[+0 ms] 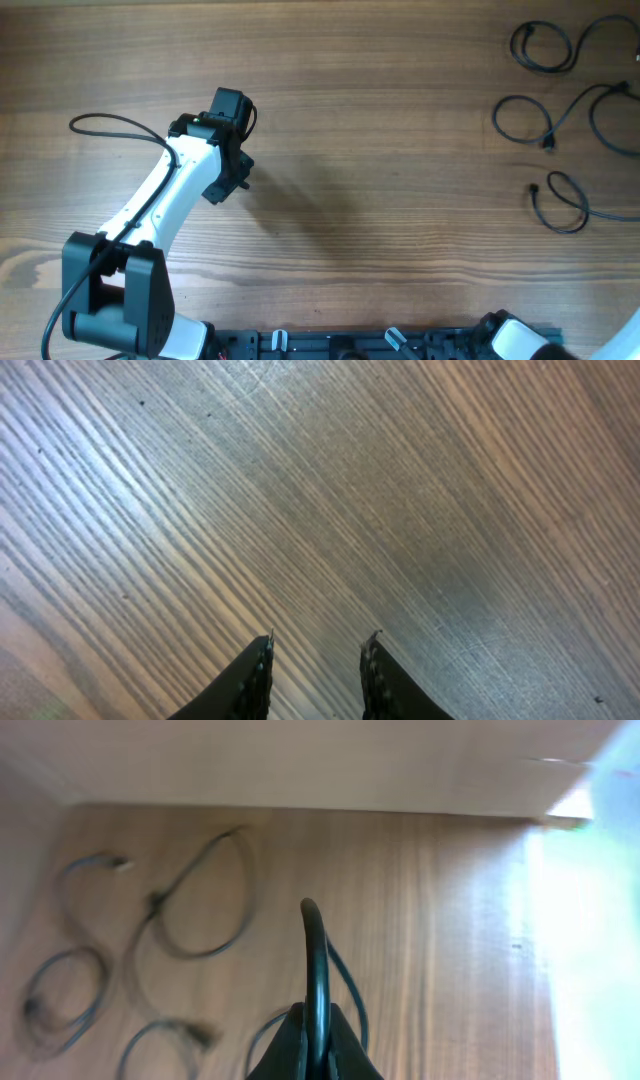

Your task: Untangle cables

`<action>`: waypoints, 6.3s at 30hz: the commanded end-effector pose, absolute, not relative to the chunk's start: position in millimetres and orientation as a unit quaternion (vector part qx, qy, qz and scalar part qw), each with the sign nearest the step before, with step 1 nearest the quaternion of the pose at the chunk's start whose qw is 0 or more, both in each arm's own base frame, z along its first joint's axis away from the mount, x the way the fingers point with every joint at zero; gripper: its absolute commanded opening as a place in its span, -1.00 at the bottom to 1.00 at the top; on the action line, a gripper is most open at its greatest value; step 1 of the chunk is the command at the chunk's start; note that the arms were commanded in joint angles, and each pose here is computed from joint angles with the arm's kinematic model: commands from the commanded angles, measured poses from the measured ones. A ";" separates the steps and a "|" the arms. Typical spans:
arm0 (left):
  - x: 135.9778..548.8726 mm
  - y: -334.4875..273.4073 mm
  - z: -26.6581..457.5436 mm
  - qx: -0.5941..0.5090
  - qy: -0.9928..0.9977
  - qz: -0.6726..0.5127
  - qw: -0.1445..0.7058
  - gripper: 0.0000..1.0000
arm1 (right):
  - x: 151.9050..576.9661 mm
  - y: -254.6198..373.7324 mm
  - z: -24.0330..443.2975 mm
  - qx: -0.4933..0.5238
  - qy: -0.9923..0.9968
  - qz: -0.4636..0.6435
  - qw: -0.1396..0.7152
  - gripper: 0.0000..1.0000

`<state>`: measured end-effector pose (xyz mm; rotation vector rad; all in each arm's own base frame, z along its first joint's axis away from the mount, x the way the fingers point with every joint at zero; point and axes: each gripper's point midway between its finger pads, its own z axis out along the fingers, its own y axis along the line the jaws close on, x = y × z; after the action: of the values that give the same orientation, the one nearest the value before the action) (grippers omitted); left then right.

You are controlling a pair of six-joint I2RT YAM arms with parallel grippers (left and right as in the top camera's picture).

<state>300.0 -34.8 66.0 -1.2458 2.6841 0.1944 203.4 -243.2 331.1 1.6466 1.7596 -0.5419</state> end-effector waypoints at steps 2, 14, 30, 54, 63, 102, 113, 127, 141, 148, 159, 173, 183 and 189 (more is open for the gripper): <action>299.4 -32.5 61.2 -0.418 0.901 0.072 0.087 -0.36 | 160.2 -285.8 324.0 0.741 0.546 -0.235 0.313 -0.91; 308.2 -35.3 61.7 -0.420 0.900 0.059 0.101 -0.30 | 127.8 -294.2 248.2 0.824 0.482 -0.238 0.178 -0.91; 312.0 -36.2 62.1 -0.419 0.900 0.054 0.107 -0.24 | 223.8 -239.0 101.8 0.659 0.732 -0.127 0.114 -0.91; 312.2 -36.4 62.0 -0.419 0.900 0.053 0.107 -0.23 | 220.6 -244.2 37.9 0.654 0.740 -0.151 0.032 -0.50; 314.5 -37.0 62.3 -0.419 0.900 0.050 0.111 -0.24 | 283.7 -234.0 53.5 0.558 0.823 -0.020 0.098 0.99; 310.7 -39.1 61.2 -0.419 0.901 0.047 0.100 0.93 | 344.2 -115.2 177.5 0.316 0.881 0.281 0.211 0.99; 311.4 -39.3 61.5 -0.419 0.901 0.046 0.102 1.00 | 309.2 84.7 198.2 0.039 0.942 0.317 0.104 0.99; 311.3 -39.2 61.4 -0.419 0.901 0.046 0.101 1.00 | 241.0 103.8 255.2 -0.025 0.948 0.265 0.172 0.99; 311.3 -39.2 61.4 -0.419 0.901 0.046 0.101 1.00 | 253.9 76.8 233.4 -0.027 0.965 0.177 0.192 0.99; 311.4 -39.3 61.5 -0.419 0.901 0.046 0.102 1.00 | 257.9 78.3 260.6 -0.094 0.940 0.169 0.280 1.00; 311.3 -39.2 61.4 -0.419 0.901 0.046 0.101 1.00 | 252.8 87.0 229.8 -0.144 0.841 0.182 0.488 1.00; 311.3 -39.2 61.4 -0.419 0.901 0.046 0.101 1.00 | 225.8 56.3 217.8 -0.109 0.788 0.104 0.597 0.99; 311.4 -39.3 61.4 -0.419 0.901 0.046 0.102 1.00 | 235.0 57.1 216.3 -0.114 0.688 0.098 0.710 0.99; 311.4 -39.3 61.4 -0.419 0.901 0.046 0.102 1.00 | 236.0 47.1 212.8 -0.090 0.668 0.084 0.734 1.00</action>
<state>313.5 -41.3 65.6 -1.2383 2.6516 0.1146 234.1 55.9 214.5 -0.2491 1.4795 0.2092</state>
